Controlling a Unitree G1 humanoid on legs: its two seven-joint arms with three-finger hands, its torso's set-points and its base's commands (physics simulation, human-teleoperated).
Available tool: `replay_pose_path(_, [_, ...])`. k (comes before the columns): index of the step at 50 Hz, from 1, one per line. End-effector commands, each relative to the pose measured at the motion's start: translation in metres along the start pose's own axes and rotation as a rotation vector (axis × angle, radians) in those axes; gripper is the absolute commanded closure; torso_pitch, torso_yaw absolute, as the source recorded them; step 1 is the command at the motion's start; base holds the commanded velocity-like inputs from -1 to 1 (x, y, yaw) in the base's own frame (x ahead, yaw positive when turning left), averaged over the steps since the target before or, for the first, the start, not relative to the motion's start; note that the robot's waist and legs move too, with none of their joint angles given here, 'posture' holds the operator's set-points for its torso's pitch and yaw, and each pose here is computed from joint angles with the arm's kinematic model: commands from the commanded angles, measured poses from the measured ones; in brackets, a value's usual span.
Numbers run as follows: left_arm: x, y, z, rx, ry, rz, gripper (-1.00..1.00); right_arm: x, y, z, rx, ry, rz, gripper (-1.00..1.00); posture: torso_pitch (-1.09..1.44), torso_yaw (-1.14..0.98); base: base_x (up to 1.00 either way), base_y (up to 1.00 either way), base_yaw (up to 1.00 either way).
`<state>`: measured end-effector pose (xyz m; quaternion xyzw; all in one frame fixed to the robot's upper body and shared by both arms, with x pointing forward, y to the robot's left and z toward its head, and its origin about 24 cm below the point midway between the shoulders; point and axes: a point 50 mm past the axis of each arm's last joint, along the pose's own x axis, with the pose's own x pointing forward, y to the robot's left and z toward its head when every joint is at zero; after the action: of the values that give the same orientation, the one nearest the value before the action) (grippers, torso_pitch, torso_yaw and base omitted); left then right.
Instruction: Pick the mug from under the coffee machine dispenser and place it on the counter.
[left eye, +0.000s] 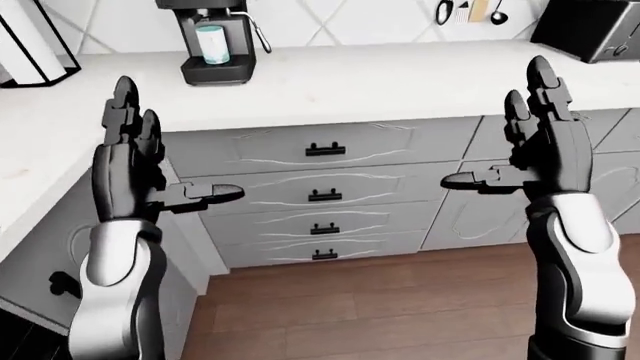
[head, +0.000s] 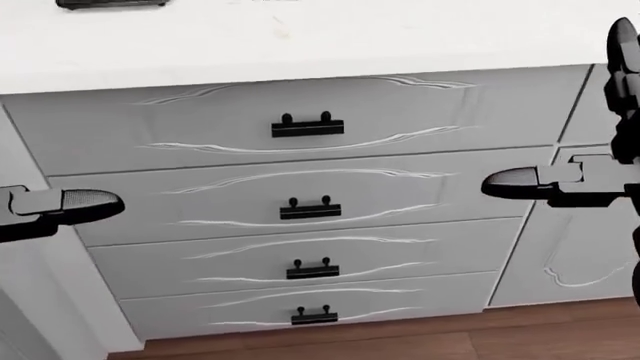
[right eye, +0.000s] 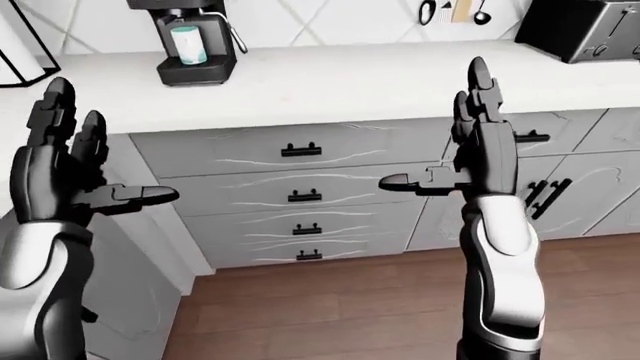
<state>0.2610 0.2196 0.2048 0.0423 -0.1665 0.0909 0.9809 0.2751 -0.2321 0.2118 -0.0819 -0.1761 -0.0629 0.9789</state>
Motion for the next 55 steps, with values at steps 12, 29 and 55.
replay_pose_path(12, [0.002,0.005,0.013,0.009,-0.083,0.015,-1.0,0.002,0.001,0.014,0.002,-0.073,0.01,-1.0,0.0,0.0,0.36,0.04,0.0])
replay_pose_path(29, [0.001,0.006,0.016,0.009,-0.085,0.019,-1.0,0.002,0.001,0.019,0.015,-0.077,0.008,-1.0,0.0,0.0,0.33,0.21,0.0])
replay_pose_path(55, [0.002,0.008,0.019,0.003,-0.087,0.025,-1.0,0.002,0.0,0.025,0.018,-0.084,0.007,-1.0,0.0,0.0,0.31,0.24,0.0])
